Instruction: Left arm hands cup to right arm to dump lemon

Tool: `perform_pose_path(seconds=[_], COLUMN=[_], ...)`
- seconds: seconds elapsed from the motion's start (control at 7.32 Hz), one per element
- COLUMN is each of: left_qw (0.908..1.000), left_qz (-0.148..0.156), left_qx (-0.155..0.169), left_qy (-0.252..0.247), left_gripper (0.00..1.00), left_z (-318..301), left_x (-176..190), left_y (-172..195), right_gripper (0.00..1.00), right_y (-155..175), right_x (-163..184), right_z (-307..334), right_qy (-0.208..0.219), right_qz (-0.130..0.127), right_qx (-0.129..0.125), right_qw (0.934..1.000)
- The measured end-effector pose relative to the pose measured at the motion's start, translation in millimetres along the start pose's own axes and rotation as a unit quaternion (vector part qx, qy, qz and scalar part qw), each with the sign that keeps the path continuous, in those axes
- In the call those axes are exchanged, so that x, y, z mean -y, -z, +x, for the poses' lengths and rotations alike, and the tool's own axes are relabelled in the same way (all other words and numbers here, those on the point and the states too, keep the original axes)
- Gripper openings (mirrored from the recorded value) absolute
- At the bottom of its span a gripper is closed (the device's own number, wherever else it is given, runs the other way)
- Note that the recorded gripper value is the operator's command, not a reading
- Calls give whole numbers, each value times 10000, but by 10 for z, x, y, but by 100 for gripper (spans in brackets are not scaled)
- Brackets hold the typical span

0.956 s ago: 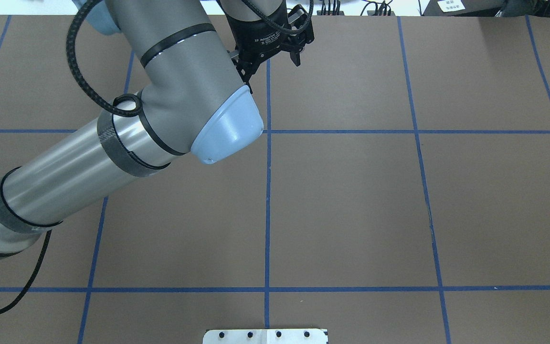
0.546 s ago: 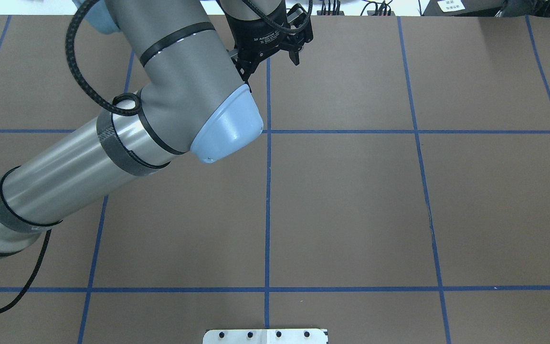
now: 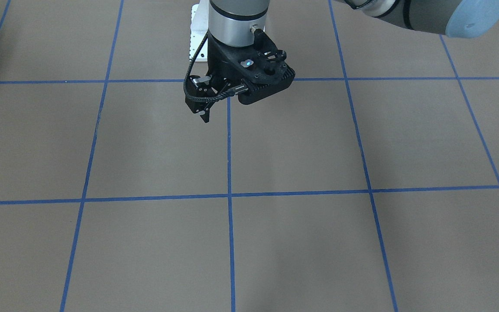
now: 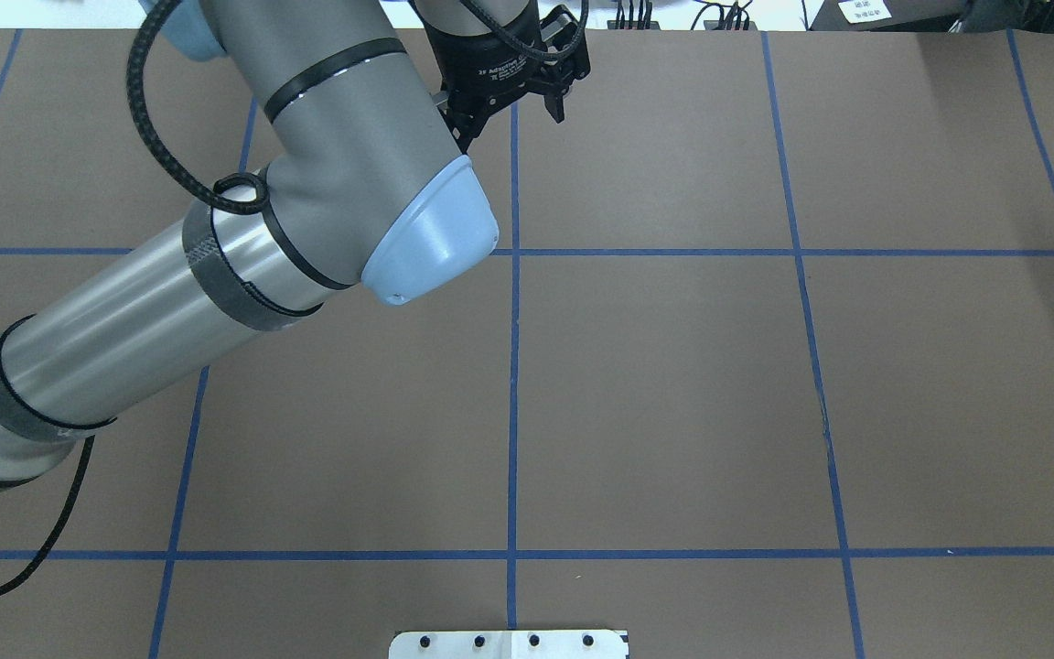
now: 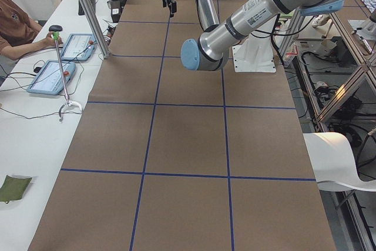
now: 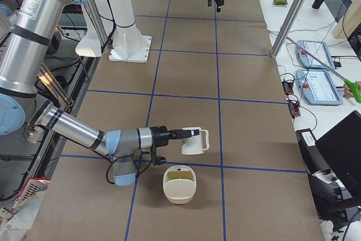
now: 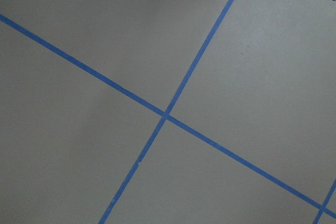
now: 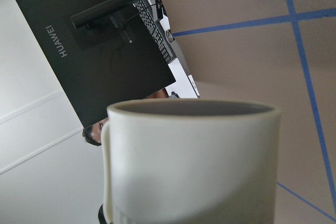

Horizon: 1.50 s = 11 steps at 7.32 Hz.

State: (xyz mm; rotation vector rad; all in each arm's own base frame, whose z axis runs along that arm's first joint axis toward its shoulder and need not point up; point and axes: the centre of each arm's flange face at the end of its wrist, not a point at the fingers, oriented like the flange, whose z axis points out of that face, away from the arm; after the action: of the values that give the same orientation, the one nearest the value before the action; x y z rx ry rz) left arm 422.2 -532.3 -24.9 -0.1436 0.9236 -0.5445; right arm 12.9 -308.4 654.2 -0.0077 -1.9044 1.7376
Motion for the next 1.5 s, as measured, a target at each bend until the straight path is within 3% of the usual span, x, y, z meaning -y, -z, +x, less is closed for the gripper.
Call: perform_pose_path(seconds=[0.27, 0.41, 0.68, 0.82, 0.96, 1.09, 1.23, 1.5], left_qw=[10000, 10000, 9996, 9990, 9983, 9980, 9978, 9978], left_qz=[13, 40, 97, 112, 117, 112, 113, 106], left_qx=[14, 39, 125, 177, 217, 241, 246, 97], left_qy=[15, 13, -218, -401, -521, -579, -601, -647], left_gripper=[100, 100, 100, 100, 100, 100, 100, 100], left_z=[-2, 1, -7, -25, -44, -69, -109, -255], left_x=[31, 93, 257, 325, 366, 385, 419, 548], left_y=[-8, -17, -46, -58, -74, -113, -175, -391], right_gripper=[22, 22, 22, 22, 22, 22, 22, 23], right_y=[-549, -897, -1643, -2031, -2369, -2639, -2851, -3155], right_x=[-639, -963, -1522, -1826, -2156, -2523, -2938, -4007], right_z=[-251, -360, -475, -444, -291, 19, 409, 1227], right_qy=[876, 1326, 2224, 2819, 3537, 4325, 5041, 6037], right_qz=[309, 452, 637, 695, 747, 777, 815, 1011], right_qx=[-206, -347, -613, -734, -809, -851, -887, -948], right_qw=[9955, 9895, 9709, 9541, 9289, 8942, 8552, 7851])
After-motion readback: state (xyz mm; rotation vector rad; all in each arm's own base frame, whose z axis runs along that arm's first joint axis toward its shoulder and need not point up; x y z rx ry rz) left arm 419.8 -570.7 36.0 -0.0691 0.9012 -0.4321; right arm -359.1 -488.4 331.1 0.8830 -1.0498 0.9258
